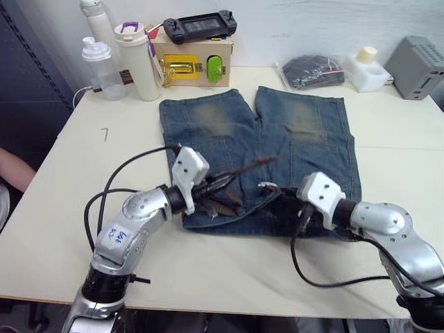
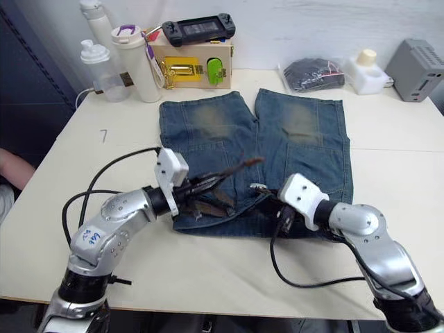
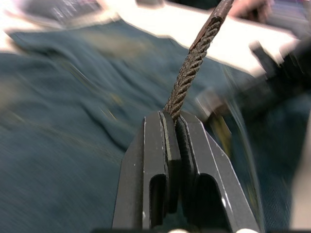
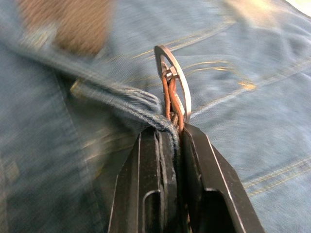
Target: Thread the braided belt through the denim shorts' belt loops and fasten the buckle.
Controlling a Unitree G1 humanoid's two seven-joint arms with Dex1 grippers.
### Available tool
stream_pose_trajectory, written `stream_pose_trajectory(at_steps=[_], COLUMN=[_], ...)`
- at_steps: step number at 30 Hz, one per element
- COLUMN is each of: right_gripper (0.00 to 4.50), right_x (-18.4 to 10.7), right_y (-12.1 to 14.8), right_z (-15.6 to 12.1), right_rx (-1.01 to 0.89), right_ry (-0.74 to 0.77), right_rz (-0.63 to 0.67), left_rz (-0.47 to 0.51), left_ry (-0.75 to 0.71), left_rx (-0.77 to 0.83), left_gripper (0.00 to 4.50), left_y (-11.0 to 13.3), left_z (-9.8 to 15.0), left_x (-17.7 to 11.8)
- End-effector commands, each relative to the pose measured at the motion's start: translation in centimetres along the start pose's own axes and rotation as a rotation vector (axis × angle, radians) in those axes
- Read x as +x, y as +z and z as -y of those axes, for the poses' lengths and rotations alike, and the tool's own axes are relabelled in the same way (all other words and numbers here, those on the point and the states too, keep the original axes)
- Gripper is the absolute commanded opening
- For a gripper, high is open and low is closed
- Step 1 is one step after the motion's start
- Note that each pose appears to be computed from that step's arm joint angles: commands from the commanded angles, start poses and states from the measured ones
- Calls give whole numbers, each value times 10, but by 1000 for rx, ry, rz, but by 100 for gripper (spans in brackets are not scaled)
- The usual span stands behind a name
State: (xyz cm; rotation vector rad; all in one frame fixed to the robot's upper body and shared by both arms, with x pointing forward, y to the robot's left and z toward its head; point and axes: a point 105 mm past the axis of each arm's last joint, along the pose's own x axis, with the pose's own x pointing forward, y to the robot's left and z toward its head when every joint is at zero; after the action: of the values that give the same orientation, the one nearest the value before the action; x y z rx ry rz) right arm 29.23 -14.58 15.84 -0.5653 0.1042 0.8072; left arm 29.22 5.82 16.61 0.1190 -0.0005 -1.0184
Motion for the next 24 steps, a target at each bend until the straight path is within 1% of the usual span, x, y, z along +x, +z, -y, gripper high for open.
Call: stream_pose_trajectory(at_steps=[1,4,8,11,14,21,24], right_gripper=[3,3,3,3,3,3,3], right_x=[-7,-7,-5,-3,-2,-2,-2], right_y=[9,8,10,15,19,22,23], right_z=[20,20,21,19,20,19,19], right_rx=[95,170,222,242,260,271,271], right_ry=[-87,-85,-107,-106,-117,-127,-133], right_rz=[26,10,2,11,19,18,17], left_rz=[43,52,-67,-118,-135,-164,-181], left_ry=[-20,8,62,65,38,113,113], left_rx=[26,-3,-32,-41,-50,-154,-175], left_gripper=[0,0,0,0,0,0,0], left_y=[12,14,-9,-19,-23,-29,-30], left_z=[8,3,-5,-2,6,-1,0], left_x=[-2,-2,0,2,4,8,9])
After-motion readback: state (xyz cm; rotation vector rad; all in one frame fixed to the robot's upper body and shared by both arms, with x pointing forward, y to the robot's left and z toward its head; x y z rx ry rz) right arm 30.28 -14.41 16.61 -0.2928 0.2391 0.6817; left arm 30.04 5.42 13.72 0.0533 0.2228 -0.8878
